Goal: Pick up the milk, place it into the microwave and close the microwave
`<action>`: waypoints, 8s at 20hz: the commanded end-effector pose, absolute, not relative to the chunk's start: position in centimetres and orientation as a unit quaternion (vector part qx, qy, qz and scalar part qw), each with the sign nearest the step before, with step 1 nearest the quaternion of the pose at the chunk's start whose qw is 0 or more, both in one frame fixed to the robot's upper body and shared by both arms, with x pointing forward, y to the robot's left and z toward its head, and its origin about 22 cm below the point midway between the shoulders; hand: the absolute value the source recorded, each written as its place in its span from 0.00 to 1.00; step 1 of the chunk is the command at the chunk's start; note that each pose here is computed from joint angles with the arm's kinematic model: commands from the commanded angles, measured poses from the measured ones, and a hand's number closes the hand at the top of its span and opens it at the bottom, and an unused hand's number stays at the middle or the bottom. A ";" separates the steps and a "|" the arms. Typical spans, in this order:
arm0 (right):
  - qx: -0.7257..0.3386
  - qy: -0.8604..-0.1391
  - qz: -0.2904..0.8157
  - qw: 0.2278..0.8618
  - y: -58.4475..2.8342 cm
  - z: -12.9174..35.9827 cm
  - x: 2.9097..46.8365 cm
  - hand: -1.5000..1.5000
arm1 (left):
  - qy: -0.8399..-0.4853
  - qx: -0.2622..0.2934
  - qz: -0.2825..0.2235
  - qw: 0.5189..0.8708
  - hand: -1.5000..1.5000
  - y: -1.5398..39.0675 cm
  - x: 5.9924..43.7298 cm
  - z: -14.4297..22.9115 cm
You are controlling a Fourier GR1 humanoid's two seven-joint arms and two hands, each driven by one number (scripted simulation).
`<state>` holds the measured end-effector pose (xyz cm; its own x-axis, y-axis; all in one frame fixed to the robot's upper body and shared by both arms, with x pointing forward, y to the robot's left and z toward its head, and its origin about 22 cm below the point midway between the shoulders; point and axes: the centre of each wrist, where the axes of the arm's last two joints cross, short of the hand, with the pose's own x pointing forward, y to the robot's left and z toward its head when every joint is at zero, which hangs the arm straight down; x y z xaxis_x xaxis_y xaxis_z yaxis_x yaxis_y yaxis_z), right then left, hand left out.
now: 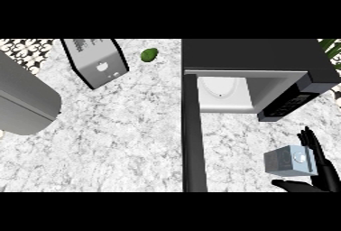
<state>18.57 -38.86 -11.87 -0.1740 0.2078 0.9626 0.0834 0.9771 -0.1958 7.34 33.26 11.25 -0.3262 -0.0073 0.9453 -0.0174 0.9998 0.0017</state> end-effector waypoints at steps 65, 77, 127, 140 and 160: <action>-0.253 -0.789 0.146 0.540 -21.9 1.6 42.4 1.00 | -0.827 -0.020 0.005 0.562 0.00 35.7 7.3 10.7; -0.406 -0.770 0.171 0.462 -24.8 3.3 43.4 1.00 | -0.820 -0.037 -0.013 0.571 0.00 35.9 9.4 9.8; -0.037 -0.799 0.041 0.599 -26.0 -6.5 37.1 0.00 | -0.781 -0.179 -0.139 0.582 1.00 27.9 15.1 8.8; -0.016 -0.793 0.040 0.608 -28.3 -13.5 28.3 0.00 | -0.755 -0.213 -0.185 0.593 1.00 22.0 16.8 7.3; -0.037 -0.807 0.038 0.588 -36.5 -11.4 12.8 0.00 | -0.700 -0.202 -0.358 0.585 1.00 8.2 22.2 0.8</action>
